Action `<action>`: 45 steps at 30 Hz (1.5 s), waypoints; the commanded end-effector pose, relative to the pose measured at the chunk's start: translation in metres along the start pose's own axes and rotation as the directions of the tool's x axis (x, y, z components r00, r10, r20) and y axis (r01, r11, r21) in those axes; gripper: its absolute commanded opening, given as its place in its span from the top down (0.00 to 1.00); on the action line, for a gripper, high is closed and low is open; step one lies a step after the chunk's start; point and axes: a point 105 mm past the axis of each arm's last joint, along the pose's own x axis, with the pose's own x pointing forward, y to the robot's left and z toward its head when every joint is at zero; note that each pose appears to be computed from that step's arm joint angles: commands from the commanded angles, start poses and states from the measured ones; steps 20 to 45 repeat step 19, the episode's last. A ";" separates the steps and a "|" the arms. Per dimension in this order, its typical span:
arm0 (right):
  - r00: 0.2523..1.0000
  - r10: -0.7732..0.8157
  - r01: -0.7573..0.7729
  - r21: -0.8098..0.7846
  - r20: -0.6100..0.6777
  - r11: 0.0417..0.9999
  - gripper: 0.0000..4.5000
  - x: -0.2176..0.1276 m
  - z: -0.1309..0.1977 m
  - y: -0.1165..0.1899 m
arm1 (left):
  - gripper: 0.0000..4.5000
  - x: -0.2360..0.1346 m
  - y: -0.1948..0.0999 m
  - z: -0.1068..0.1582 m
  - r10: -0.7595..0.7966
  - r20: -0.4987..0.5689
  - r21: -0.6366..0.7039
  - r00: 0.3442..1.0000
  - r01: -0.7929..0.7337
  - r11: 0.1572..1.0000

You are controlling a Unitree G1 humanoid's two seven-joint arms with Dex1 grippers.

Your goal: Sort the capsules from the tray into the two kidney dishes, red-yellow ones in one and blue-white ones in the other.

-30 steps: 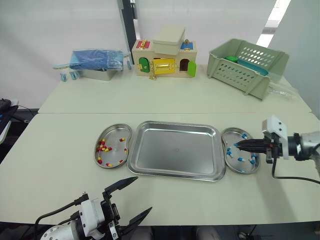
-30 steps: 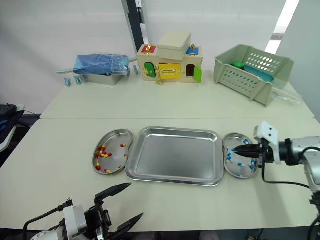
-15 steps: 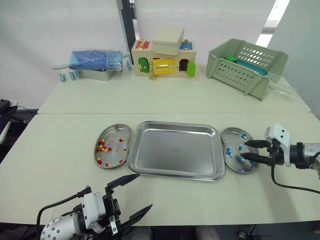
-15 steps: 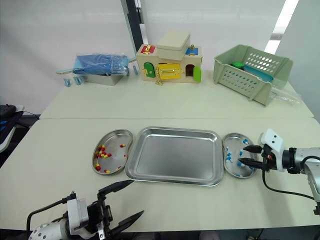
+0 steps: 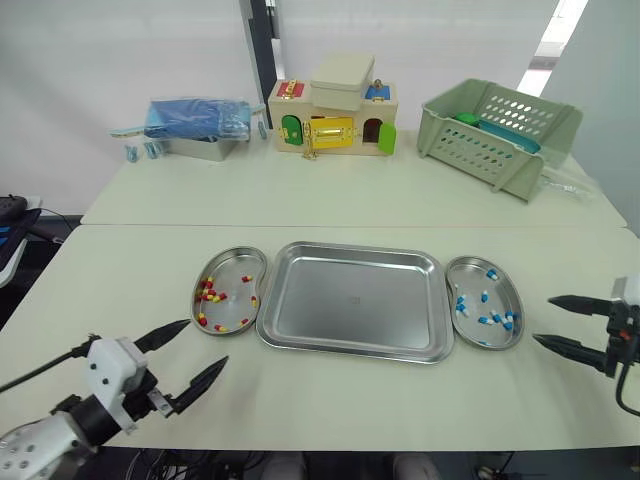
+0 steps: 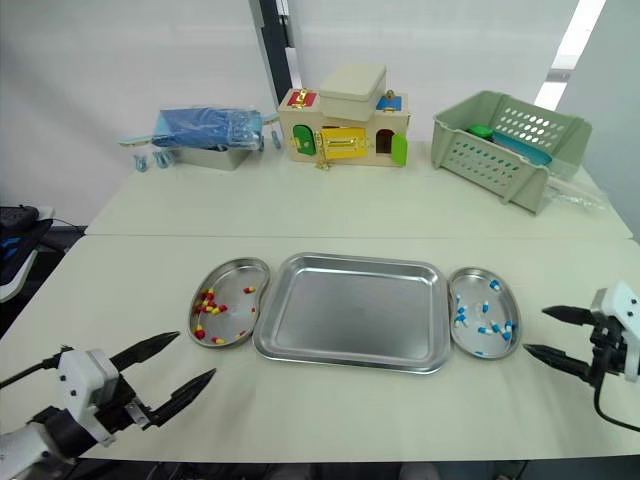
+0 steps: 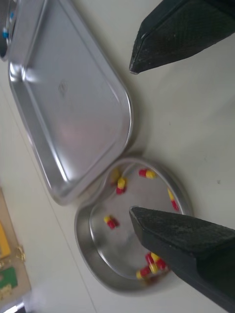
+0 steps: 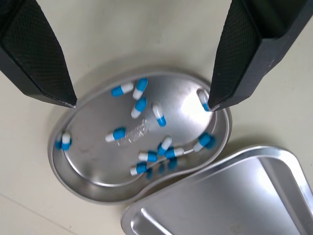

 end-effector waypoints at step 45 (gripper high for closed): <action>0.996 -0.056 0.055 -0.007 -0.072 0.998 0.00 -0.008 -0.025 -0.006 | 0.00 -0.074 0.081 -0.026 0.125 -0.368 -0.057 0.921 -0.156 0.986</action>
